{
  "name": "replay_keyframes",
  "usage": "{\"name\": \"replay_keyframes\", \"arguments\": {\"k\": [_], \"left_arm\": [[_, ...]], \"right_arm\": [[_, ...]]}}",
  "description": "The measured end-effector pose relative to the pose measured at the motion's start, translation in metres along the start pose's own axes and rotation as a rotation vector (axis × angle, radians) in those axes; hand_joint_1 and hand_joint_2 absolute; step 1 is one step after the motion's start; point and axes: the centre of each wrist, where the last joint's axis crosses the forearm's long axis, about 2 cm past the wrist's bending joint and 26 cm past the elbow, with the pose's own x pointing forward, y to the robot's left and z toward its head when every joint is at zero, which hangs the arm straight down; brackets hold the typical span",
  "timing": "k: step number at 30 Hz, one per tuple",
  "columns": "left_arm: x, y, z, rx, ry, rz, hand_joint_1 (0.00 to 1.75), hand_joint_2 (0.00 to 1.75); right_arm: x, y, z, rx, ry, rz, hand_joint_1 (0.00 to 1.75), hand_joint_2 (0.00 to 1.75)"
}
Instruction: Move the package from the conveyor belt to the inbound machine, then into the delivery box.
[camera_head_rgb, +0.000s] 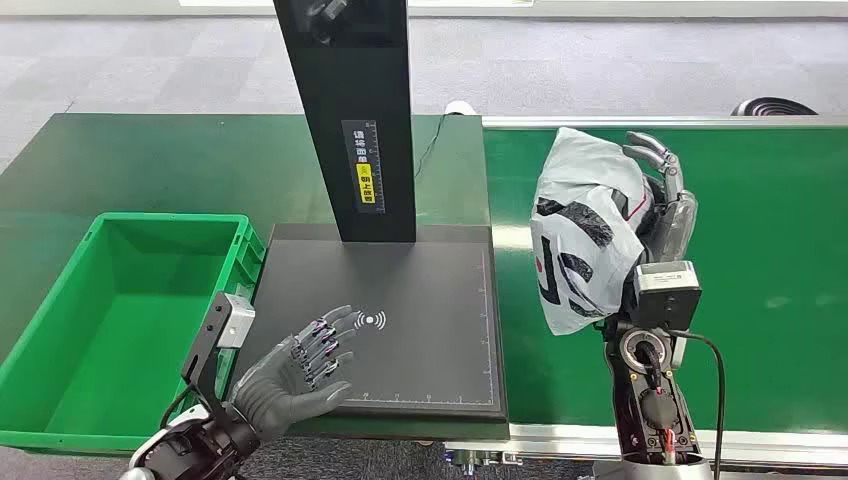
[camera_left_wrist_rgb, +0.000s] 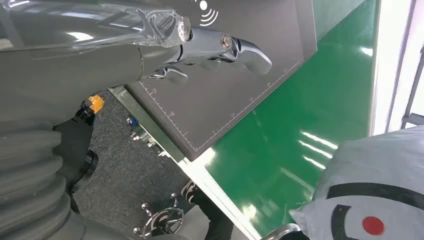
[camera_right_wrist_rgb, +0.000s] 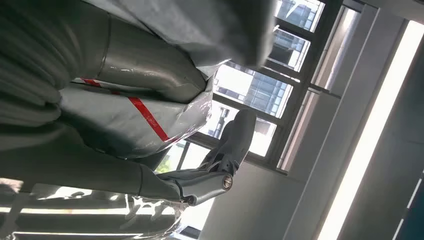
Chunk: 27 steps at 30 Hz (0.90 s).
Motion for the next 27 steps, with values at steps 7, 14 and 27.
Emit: {"name": "replay_keyframes", "arguments": {"k": [7, 14, 27], "left_arm": [[0.0, 0.0, 0.0, -0.007, 0.001, -0.007, 0.0, 1.75], [0.002, 0.003, -0.006, -0.038, 0.004, -0.027, 0.0, 1.75], [0.006, 0.012, -0.021, -0.094, 0.021, -0.068, 0.0, 1.75]], "right_arm": [[-0.003, 0.007, 0.004, 0.07, 0.056, -0.082, 1.75, 1.75], [-0.025, 0.043, 0.03, 0.316, 0.303, -0.309, 1.75, 1.75], [-0.056, 0.101, 0.1, 0.832, 0.685, -0.507, 1.75, 1.75]]}}
